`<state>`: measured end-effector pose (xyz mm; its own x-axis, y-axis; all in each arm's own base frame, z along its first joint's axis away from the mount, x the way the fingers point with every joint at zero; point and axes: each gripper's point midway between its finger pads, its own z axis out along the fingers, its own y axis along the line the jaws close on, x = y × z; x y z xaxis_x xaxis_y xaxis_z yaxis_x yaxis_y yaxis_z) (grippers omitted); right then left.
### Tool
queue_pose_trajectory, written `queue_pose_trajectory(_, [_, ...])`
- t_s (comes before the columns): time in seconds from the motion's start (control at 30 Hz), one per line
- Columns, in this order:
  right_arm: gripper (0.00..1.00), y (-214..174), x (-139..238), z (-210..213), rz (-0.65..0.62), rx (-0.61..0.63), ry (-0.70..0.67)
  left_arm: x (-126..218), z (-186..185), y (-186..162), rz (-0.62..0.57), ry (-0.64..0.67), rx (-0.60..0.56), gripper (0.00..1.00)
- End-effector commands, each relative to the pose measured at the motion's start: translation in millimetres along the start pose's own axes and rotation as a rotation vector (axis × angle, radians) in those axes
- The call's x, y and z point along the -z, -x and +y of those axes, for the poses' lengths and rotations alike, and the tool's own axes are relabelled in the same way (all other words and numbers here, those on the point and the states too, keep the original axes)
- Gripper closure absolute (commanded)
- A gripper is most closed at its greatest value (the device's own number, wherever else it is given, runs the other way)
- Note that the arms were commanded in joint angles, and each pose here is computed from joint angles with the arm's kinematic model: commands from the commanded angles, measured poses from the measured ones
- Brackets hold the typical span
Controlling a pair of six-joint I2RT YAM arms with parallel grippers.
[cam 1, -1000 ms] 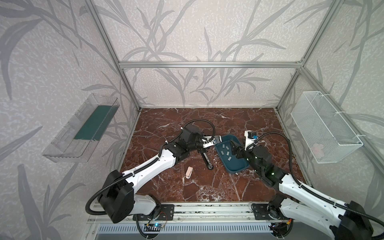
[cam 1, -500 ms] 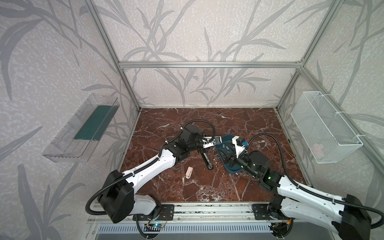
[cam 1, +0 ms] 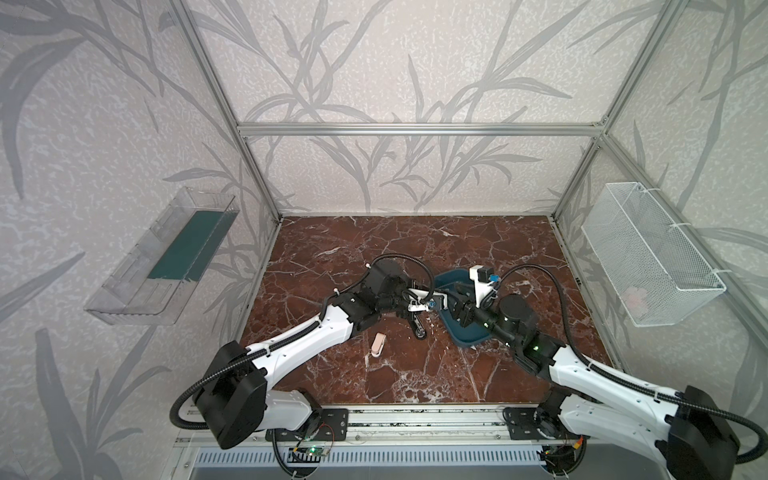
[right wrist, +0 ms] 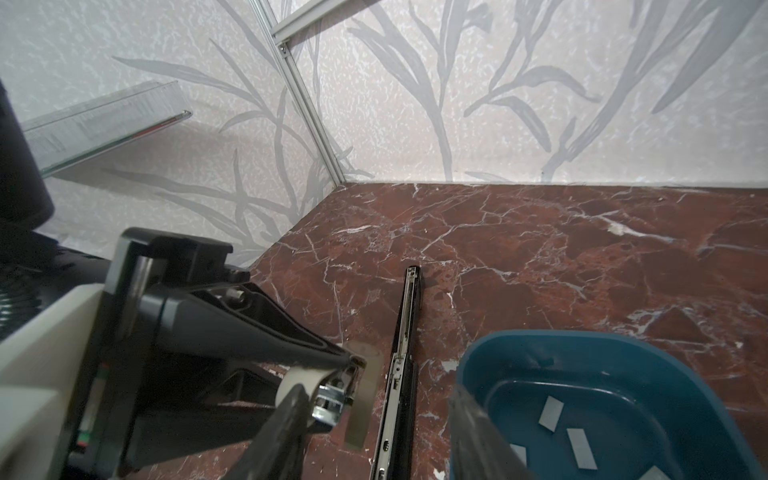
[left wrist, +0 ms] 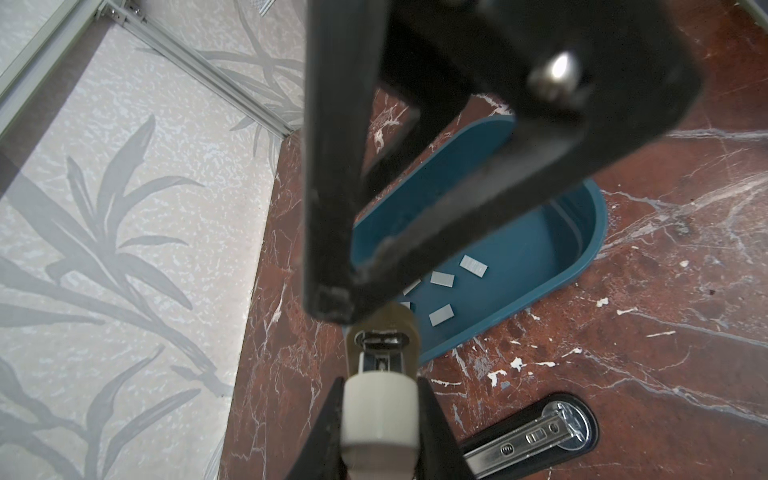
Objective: Load the staples into the stapler
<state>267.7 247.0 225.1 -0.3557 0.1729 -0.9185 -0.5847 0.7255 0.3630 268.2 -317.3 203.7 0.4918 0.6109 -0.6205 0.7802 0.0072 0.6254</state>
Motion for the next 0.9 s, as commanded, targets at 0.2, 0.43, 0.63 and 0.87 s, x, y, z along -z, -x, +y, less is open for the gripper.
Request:
queue_pose_trajectory(0.2, [0.53,-5,-13,-9,0.033,-0.042,-0.058,11,5,17,-0.049,0.02,-0.037,1.0])
queue_pose_trajectory(0.43, [0.66,-19,-16,-25,0.053,-0.082,-0.126,18,13,27,-0.084,0.054,0.007,1.0])
queue_pose_trajectory(0.63, [0.73,-31,-23,-26,0.081,-0.112,-0.122,29,20,46,-0.162,0.074,0.05,1.0])
queue_pose_trajectory(0.87, [0.78,-37,-27,-28,0.091,-0.115,-0.125,37,20,56,-0.226,0.066,0.063,1.0])
